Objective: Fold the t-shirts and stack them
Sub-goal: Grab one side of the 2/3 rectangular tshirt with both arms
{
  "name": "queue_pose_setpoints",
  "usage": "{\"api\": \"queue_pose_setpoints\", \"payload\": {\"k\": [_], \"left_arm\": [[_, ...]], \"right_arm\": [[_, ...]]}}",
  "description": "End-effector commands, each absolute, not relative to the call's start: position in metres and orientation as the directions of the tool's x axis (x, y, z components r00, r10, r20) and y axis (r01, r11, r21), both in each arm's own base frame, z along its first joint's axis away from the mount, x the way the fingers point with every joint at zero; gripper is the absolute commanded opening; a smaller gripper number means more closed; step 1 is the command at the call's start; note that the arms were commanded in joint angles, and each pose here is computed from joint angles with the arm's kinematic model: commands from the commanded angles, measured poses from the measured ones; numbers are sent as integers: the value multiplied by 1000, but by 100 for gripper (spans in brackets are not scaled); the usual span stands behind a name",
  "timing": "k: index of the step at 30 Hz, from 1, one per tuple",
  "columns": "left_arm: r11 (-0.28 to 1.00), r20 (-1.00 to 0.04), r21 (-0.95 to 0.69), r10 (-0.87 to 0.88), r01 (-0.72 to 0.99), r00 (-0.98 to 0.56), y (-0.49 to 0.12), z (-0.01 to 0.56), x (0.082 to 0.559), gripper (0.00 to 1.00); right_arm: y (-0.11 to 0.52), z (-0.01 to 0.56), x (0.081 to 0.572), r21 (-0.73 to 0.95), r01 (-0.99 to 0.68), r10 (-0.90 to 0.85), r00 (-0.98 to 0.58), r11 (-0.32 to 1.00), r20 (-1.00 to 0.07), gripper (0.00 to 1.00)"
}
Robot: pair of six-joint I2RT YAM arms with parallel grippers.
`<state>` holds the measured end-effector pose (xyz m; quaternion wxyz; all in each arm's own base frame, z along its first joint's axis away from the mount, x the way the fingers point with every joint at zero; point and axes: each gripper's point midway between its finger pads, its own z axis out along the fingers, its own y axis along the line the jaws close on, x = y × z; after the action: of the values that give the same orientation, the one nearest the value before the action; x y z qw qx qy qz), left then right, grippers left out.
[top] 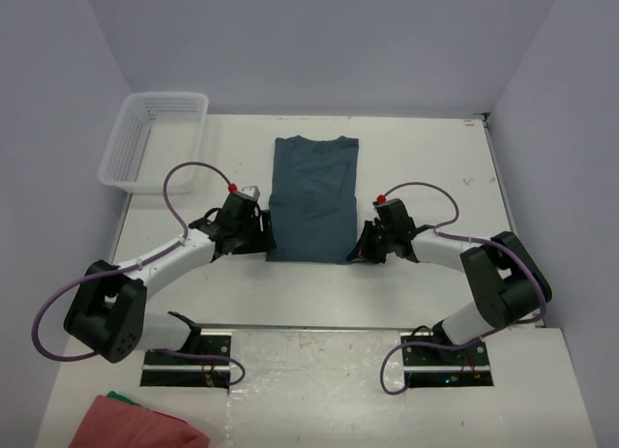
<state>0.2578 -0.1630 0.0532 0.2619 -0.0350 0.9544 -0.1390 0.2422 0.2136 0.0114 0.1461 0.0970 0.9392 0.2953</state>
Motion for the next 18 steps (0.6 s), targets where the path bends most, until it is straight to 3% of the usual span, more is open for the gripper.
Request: {"api": "queue_pose_setpoints", "payload": {"k": [1,11,18], "left_arm": [[930,-477,-364,-146,43,-866,-175,51,260,68],[918,-373,-395,-148,13,-916,-175,17,235,60],[913,-381,-406,-152,18,-912,-179,8,243,57]], "right_arm": [[198,-10,224,495,140,255,-951,858,-174,0],[198,-11,225,491,143,258,-950,859,-174,0],[198,-11,225,490,142,256,-951,860,-173,0]]}}
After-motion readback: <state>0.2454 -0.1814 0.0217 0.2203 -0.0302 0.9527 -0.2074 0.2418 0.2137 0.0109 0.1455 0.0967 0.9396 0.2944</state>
